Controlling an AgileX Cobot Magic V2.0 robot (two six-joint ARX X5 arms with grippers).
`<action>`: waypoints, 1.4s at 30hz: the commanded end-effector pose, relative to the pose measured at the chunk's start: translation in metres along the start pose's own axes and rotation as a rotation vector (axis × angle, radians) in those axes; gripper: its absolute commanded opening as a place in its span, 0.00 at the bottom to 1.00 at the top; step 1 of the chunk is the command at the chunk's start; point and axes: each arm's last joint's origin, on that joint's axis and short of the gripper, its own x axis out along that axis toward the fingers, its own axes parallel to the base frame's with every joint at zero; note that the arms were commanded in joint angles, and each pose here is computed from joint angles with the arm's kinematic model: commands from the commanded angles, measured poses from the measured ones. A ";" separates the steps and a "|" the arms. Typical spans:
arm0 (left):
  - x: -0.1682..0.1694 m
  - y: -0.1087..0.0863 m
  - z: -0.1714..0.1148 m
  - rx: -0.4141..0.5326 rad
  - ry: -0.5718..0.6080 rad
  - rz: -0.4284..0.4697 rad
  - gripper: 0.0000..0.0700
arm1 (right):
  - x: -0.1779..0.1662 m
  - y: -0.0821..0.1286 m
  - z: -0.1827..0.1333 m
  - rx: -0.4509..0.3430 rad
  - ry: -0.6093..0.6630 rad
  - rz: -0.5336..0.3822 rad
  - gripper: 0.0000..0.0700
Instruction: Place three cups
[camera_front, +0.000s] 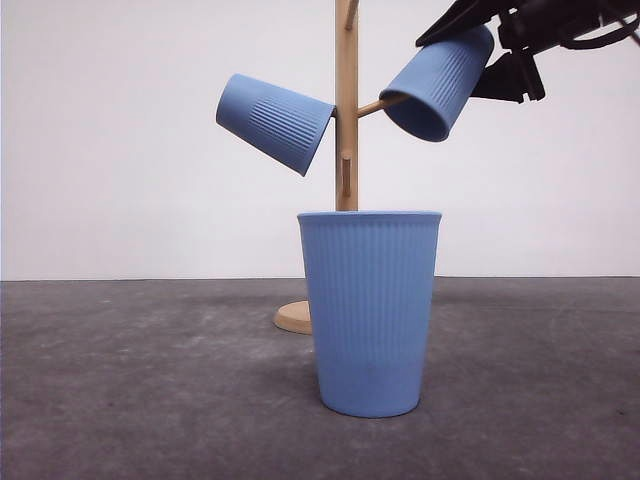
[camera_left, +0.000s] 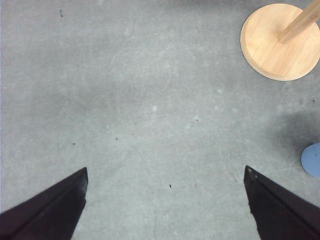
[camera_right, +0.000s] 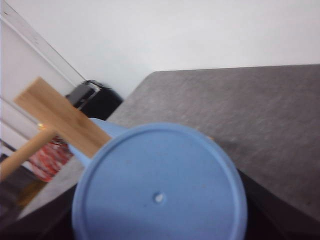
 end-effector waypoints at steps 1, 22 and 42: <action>0.001 -0.001 0.003 -0.006 -0.004 -0.004 0.83 | 0.004 0.003 0.004 -0.067 -0.014 -0.011 0.51; 0.002 -0.009 0.005 0.021 -0.011 -0.162 0.83 | -0.055 0.024 0.028 -0.138 -0.115 -0.092 1.00; 0.131 -0.143 -0.004 0.350 0.208 -0.409 0.83 | -0.130 0.145 -0.060 -0.200 0.328 -0.344 0.98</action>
